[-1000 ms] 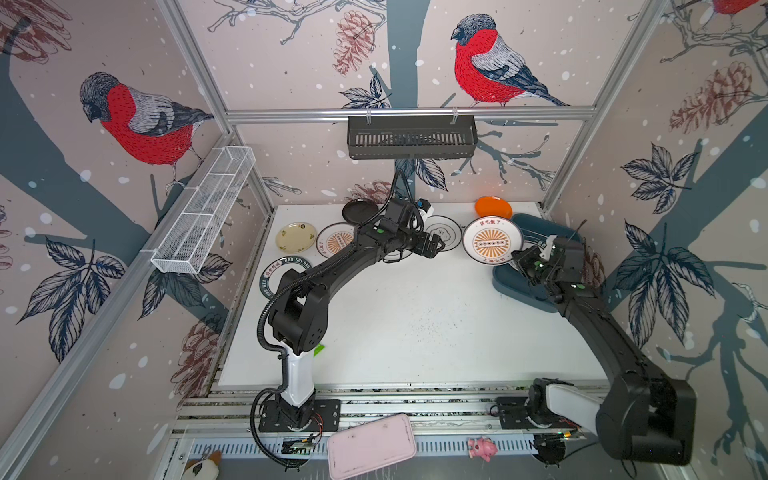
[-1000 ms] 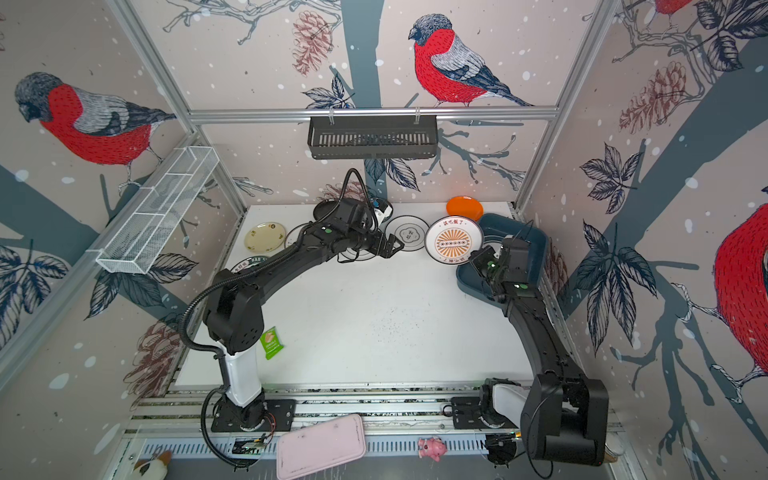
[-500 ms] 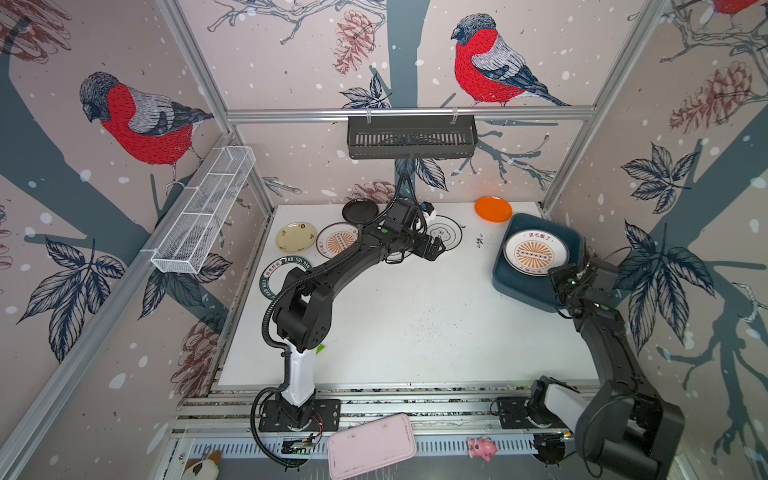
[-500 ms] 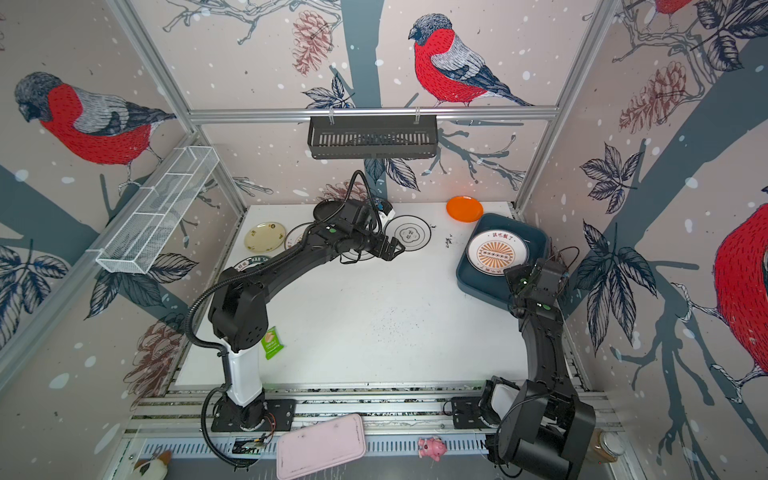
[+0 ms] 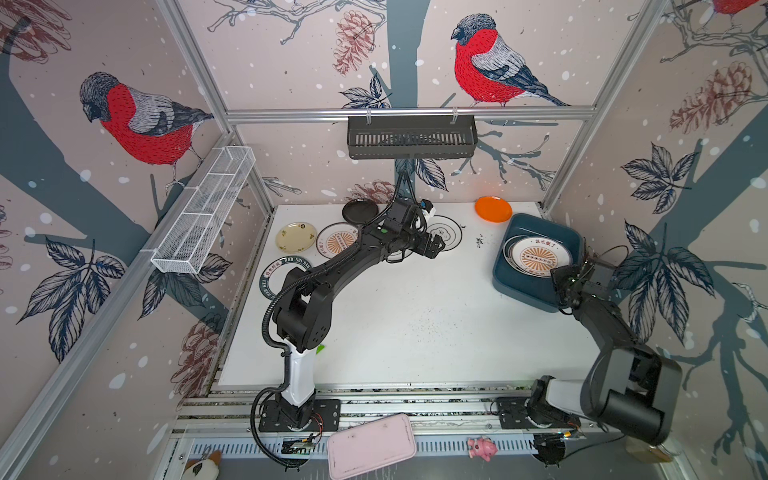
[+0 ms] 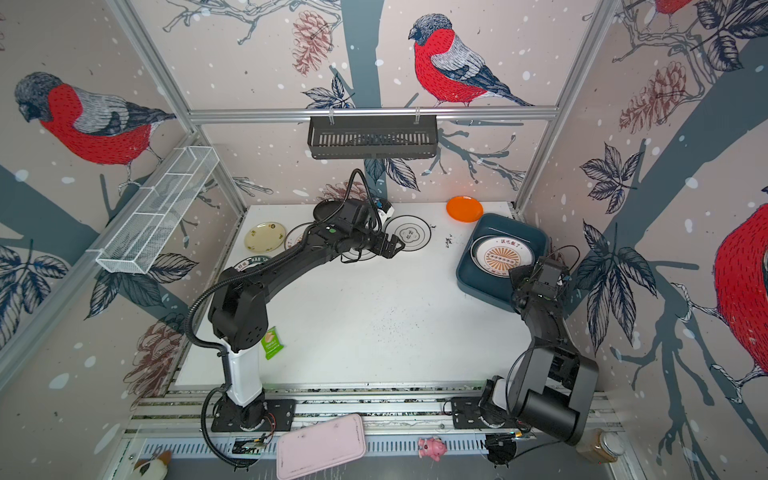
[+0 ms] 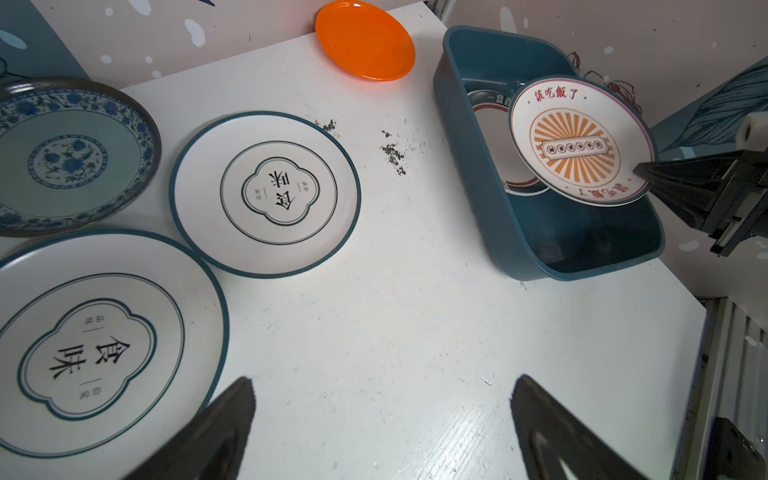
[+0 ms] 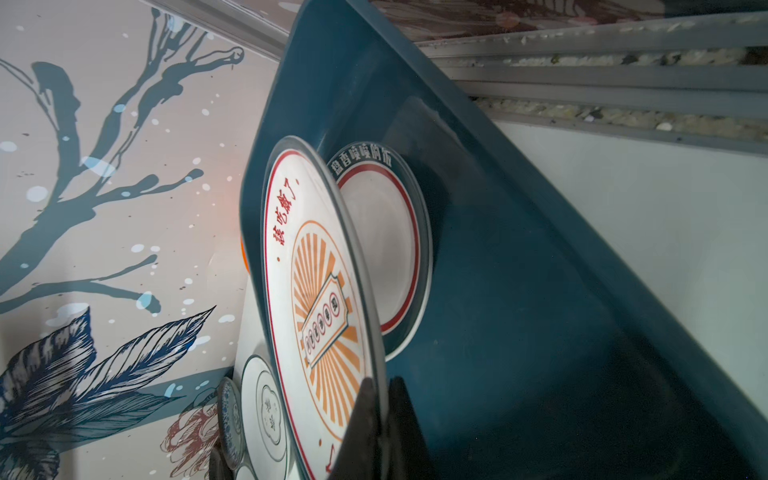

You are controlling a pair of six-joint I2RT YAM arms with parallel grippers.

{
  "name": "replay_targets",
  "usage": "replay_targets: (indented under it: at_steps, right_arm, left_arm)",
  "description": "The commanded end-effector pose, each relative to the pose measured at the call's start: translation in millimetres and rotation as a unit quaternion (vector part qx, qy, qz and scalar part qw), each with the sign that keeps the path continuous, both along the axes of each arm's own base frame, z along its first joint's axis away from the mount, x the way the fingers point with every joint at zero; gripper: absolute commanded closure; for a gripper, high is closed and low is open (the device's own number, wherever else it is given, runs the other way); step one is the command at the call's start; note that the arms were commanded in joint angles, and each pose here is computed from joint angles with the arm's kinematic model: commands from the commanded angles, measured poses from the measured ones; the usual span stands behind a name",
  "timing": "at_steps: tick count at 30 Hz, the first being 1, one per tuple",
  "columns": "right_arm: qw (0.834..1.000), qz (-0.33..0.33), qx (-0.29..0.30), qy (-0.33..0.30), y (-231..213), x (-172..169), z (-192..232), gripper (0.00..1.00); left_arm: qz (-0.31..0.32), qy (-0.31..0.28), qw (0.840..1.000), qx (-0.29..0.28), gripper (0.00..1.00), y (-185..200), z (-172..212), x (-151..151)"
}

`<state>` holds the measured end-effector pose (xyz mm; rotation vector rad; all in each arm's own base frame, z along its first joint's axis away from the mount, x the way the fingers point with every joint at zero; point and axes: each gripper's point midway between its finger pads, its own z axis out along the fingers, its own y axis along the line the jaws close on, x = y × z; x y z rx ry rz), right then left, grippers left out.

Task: Place the plates into the plastic bin on the countertop
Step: 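Lower the sunburst plate into the teal bin and release it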

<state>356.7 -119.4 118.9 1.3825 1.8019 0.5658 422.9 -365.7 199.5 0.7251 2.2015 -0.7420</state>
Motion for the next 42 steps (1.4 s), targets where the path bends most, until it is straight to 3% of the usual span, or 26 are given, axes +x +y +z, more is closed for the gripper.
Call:
replay_targets:
  at_steps: [1,25,42]
  right_arm:
    - [1.0,-0.011,-0.01,-0.023,-10.7,13.9,7.5,1.0]
    - [0.999,0.043,-0.001,0.014,-8.6,55.6,-30.6,0.99]
    - [0.997,0.038,-0.001,0.062,-2.4,47.2,-44.9,0.86]
  left_arm:
    - [0.023,-0.016,1.0,-0.01,0.04,2.5,8.6,8.7]
    - [0.075,-0.023,0.997,-0.012,0.04,16.6,13.3,17.6]
    - [0.08,-0.012,0.997,0.013,0.04,30.5,3.4,12.9]
